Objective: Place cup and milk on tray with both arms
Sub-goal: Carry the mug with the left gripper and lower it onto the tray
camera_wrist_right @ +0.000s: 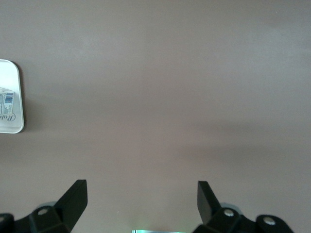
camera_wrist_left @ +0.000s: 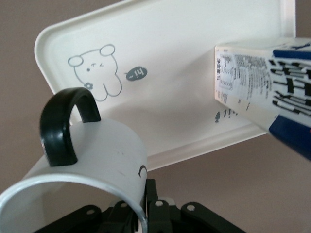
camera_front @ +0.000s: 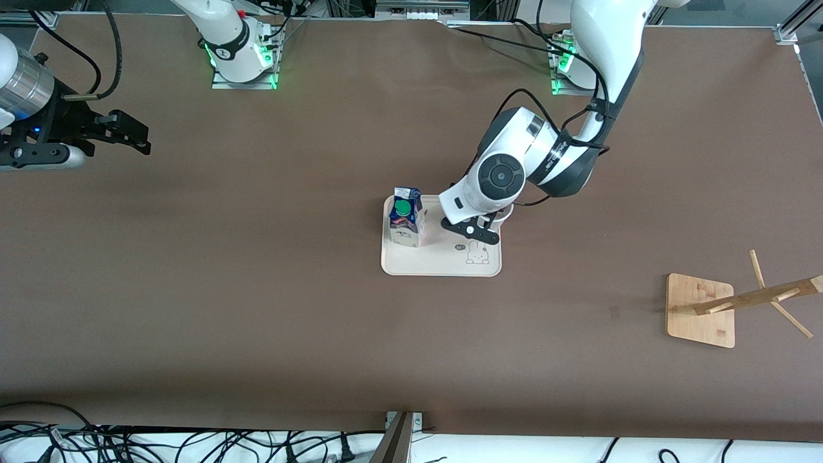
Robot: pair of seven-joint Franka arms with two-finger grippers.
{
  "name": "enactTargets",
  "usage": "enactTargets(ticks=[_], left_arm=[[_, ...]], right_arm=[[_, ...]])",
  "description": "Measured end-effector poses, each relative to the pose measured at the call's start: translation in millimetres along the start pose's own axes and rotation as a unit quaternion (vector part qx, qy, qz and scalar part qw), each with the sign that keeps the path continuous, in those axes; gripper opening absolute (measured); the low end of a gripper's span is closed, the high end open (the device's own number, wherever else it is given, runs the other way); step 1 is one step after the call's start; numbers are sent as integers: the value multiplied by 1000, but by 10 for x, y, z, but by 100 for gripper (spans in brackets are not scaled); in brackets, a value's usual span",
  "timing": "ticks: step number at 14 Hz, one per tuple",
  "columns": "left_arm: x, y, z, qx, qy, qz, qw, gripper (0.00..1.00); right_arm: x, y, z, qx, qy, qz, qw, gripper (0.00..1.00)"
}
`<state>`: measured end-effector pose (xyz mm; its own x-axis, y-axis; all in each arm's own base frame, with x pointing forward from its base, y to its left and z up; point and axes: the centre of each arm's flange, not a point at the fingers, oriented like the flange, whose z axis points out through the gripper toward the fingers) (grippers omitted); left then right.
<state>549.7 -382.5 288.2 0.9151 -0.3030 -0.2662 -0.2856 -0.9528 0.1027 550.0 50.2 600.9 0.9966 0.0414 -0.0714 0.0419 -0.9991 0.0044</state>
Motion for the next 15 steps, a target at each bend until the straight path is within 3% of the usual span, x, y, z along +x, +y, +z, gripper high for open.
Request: enactTargets(ticks=[9, 15], left_arm=[[237, 166, 514, 18, -20, 16, 1000, 7], [310, 237, 645, 16, -10, 20, 1000, 7]], right_arm=[[3, 26, 4, 0, -1, 2, 1000, 100], [6, 74, 5, 2, -1, 7, 1000, 100]])
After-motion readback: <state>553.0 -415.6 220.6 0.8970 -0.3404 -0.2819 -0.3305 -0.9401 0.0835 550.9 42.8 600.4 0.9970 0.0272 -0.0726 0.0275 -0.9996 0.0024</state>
